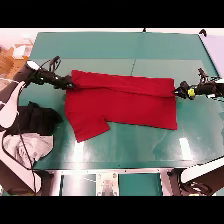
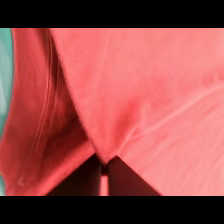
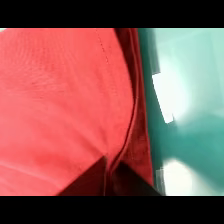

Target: Fold the shirts.

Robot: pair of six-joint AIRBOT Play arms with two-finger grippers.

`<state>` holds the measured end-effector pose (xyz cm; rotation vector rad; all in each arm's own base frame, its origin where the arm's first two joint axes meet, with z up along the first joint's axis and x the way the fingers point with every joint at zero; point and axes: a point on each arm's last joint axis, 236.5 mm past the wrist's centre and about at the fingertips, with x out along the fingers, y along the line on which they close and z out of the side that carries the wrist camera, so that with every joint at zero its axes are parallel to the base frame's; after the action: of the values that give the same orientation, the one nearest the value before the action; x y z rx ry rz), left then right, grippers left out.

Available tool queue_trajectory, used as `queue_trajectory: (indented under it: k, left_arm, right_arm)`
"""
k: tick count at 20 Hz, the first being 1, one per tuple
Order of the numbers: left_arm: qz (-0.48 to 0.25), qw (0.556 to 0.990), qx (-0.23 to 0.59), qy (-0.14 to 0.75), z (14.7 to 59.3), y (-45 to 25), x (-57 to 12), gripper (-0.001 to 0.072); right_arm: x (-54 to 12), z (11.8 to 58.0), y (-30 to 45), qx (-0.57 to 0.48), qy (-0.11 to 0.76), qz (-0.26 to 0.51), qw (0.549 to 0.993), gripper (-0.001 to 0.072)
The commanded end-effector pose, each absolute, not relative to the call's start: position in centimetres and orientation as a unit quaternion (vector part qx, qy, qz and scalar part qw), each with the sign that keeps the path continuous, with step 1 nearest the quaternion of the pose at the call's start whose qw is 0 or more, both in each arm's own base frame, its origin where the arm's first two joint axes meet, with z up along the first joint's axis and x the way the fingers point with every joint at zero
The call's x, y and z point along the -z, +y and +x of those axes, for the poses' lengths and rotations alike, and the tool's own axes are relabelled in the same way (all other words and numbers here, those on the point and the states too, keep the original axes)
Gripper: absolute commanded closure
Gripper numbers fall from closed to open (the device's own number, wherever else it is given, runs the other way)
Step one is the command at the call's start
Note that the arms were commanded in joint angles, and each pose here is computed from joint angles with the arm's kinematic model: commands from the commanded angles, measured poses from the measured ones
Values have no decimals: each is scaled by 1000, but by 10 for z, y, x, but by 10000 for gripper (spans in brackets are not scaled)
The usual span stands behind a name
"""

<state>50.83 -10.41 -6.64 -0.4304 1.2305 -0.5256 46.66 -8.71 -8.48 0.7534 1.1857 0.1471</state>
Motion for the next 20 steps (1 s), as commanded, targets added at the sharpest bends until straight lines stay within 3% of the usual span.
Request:
queue_trajectory:
  k: [1,2,8,10,17,20]
  left_arm:
    - [-219,729,231,606,491,-101,66,106]
    - [-242,717,221,616,489,-94,57,40]
    - [-297,667,200,653,441,-46,-6,42]
    - [-295,668,190,656,411,-48,-12,120]
    - [-330,665,92,663,266,-69,63,120]
    - [-395,653,82,640,252,-89,92,120]
  right_arm:
    - [82,458,-79,-83,559,351,746,372]
    - [74,455,-78,-92,564,354,740,364]
    - [13,411,-102,-78,547,379,742,364]
    - [15,378,-90,-66,550,394,734,366]
    - [42,317,-37,-20,497,454,739,366]
    - [51,308,-29,-27,502,453,737,366]
